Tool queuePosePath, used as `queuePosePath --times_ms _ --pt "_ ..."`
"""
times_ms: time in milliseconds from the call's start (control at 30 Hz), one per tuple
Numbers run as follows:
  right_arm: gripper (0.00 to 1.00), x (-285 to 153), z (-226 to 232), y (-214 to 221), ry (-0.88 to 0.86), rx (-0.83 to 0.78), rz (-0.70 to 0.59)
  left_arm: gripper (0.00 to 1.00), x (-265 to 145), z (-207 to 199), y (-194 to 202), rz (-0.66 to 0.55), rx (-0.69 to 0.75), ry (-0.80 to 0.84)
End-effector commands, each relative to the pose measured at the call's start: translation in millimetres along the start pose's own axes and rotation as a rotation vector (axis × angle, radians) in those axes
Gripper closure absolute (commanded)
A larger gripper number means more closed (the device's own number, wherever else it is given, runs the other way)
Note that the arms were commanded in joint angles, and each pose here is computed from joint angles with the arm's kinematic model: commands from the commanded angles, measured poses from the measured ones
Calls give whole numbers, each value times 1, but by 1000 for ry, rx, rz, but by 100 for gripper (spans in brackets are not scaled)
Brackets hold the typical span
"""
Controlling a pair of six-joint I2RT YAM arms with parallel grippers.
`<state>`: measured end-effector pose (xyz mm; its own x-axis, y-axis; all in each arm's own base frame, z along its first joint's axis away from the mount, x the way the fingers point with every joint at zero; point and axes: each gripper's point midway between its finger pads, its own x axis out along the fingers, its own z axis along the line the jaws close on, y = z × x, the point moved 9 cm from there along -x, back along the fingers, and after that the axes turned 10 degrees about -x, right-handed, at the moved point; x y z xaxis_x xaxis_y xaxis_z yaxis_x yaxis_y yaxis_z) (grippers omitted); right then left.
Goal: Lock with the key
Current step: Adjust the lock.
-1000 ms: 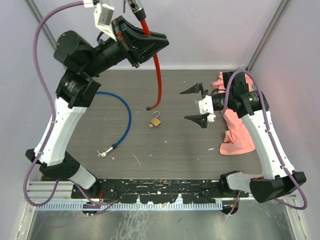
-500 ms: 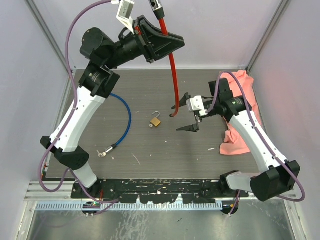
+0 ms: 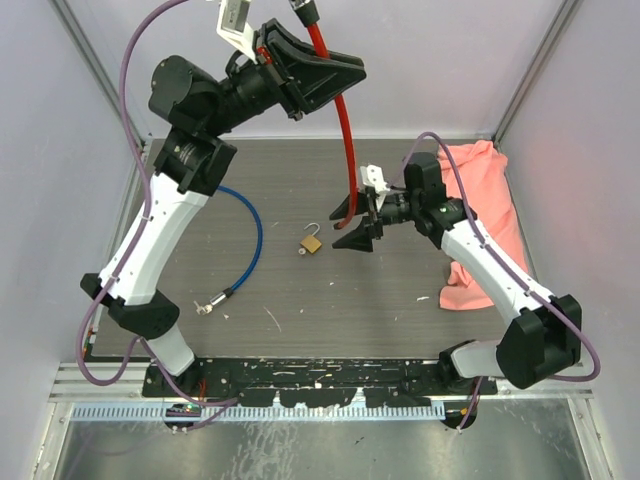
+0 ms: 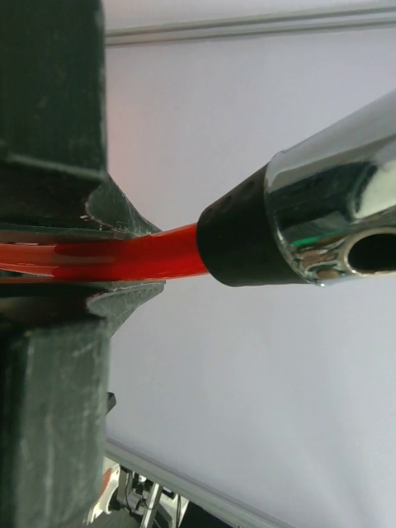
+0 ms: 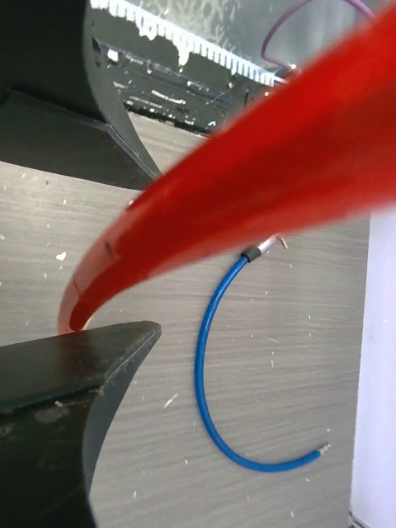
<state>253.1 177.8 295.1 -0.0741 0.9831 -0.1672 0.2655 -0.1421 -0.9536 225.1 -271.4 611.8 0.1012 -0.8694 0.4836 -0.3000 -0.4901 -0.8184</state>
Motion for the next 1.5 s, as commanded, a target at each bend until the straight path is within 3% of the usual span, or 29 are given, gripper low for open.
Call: queuePosePath --times_ms 0,300,867,1067,1233,1333,1467 --pt "31 8 -4 -10 48 56 -49 100 -6 -23 -29 -129 143 10" --pt "38 10 4 -2 119 191 -86 100 -15 -16 -29 -153 244 -92" --pt "42 15 20 14 157 333 -181 100 -22 -22 -35 -171 307 -117" --pt "51 17 23 13 143 389 -243 100 -22 -18 -33 -173 305 -132" --pt "78 19 21 6 103 480 -272 100 -24 -11 -30 -162 346 -168" --pt "95 20 23 0 56 620 -272 100 -31 2 -24 -119 456 -238" --pt "99 20 26 -5 -20 914 -258 100 -53 36 1 -11 757 -348"
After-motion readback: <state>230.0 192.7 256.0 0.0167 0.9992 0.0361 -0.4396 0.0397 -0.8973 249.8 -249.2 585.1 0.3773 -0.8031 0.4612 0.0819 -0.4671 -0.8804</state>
